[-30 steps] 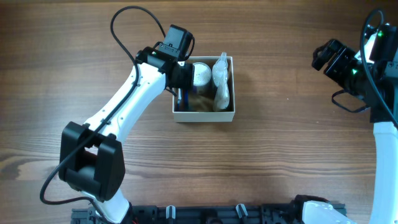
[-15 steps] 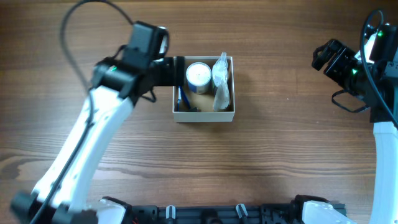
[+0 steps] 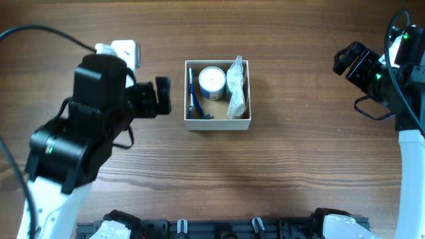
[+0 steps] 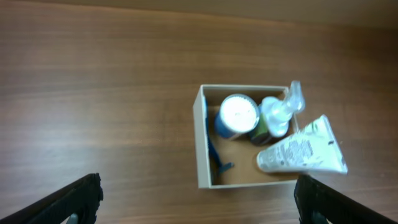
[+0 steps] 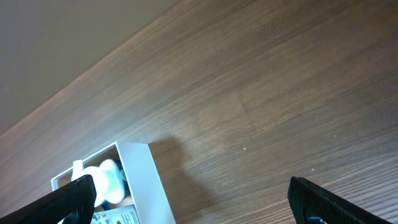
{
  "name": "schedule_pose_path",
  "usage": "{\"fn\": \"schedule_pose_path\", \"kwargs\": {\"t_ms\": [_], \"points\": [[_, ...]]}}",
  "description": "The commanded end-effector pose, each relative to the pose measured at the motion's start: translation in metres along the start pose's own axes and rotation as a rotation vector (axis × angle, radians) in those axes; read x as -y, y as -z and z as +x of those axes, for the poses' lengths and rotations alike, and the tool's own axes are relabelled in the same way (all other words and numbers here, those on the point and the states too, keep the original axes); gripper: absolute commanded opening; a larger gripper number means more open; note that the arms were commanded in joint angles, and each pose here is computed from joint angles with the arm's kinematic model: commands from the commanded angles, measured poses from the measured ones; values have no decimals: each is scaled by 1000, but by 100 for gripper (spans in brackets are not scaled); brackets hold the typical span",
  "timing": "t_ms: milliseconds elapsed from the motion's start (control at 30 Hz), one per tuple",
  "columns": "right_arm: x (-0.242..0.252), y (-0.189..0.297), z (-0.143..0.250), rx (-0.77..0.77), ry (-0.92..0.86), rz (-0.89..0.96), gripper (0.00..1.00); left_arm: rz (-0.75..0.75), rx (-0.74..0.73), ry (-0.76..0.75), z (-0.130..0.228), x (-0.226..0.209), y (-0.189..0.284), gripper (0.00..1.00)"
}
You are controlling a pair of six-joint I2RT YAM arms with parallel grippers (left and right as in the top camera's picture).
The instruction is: Pack container
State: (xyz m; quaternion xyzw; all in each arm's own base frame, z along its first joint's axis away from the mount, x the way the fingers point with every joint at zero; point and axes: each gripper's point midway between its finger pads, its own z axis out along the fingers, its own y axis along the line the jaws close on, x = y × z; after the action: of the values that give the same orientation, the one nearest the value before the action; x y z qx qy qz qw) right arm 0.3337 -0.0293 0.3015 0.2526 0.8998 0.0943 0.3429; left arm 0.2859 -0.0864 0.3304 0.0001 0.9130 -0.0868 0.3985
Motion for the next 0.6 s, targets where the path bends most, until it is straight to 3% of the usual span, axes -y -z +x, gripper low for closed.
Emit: {"fn": "schedule_pose_path", "kwargs": {"t_ms": [0, 267, 567], "points": [[-2, -1, -1, -3, -1, -10, 100, -53, 37, -15, -1, -14, 16, 100], [-2, -1, -1, -4, -1, -10, 100, -51, 179, 98, 4, -48, 26, 100], [-2, -1, -2, -3, -1, -10, 100, 5, 297, 140, 72, -67, -8, 100]]}}
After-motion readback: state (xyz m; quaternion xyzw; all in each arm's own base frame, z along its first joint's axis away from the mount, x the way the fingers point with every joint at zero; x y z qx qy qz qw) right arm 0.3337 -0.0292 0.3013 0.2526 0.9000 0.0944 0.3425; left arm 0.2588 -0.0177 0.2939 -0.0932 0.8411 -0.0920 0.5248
